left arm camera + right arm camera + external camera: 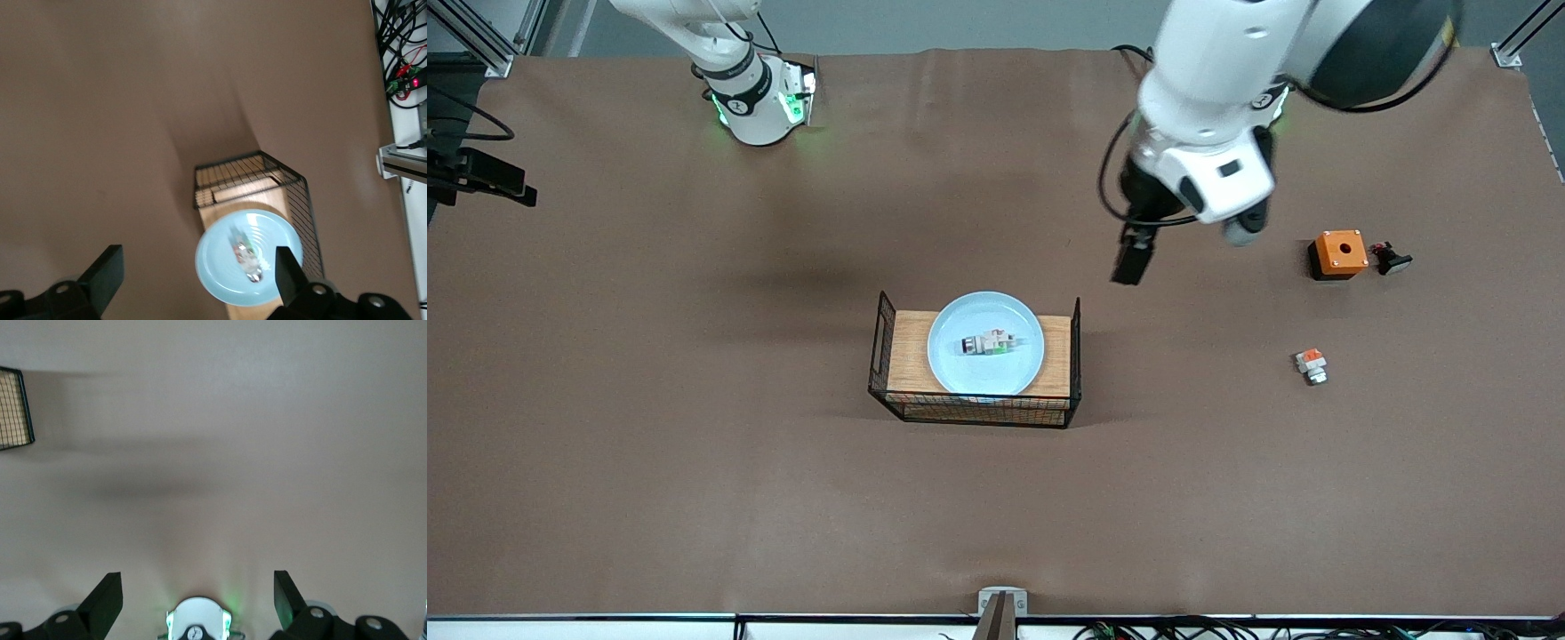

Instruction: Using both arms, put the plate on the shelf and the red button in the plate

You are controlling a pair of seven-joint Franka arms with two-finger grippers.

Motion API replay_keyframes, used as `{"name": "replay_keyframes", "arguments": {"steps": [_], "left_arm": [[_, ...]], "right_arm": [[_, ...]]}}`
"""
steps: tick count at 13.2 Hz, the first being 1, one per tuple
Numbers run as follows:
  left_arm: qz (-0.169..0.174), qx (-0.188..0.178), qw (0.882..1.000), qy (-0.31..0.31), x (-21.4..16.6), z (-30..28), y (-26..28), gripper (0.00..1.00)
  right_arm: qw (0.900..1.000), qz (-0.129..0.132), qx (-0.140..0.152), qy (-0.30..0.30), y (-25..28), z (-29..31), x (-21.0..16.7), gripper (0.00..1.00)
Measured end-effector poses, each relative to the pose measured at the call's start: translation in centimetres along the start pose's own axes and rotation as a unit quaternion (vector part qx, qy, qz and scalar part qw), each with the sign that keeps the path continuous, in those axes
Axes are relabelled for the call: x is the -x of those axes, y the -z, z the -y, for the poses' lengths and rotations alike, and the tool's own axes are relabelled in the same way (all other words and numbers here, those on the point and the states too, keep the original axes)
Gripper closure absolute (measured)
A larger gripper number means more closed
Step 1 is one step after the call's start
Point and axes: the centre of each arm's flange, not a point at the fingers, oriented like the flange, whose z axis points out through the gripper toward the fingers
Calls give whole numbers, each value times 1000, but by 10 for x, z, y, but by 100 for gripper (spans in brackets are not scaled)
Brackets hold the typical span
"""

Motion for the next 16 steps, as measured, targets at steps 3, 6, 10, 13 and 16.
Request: {"name": "replay_keyframes", "arguments": {"steps": [3,6,10,13,16], "left_arm": [[-3,-37,998,-47,-62,16,21,0],[1,-75,993,-90,-124,25,17,0],[15,-93,985,-147,-203,49,16,0],[29,-103,973,-204,-252,81,19,0],[44,-103,955,-273,-296,113,20,0]], "right_arm": [[999,-40,1,2,-1,7,22,0],[998,-63,1,1,2,8,27,0],[997,-70,-17,3,1,13,24,0],[997,-72,-25,4,1,15,24,0],[997,-72,-26,3,1,14,24,0]]}}
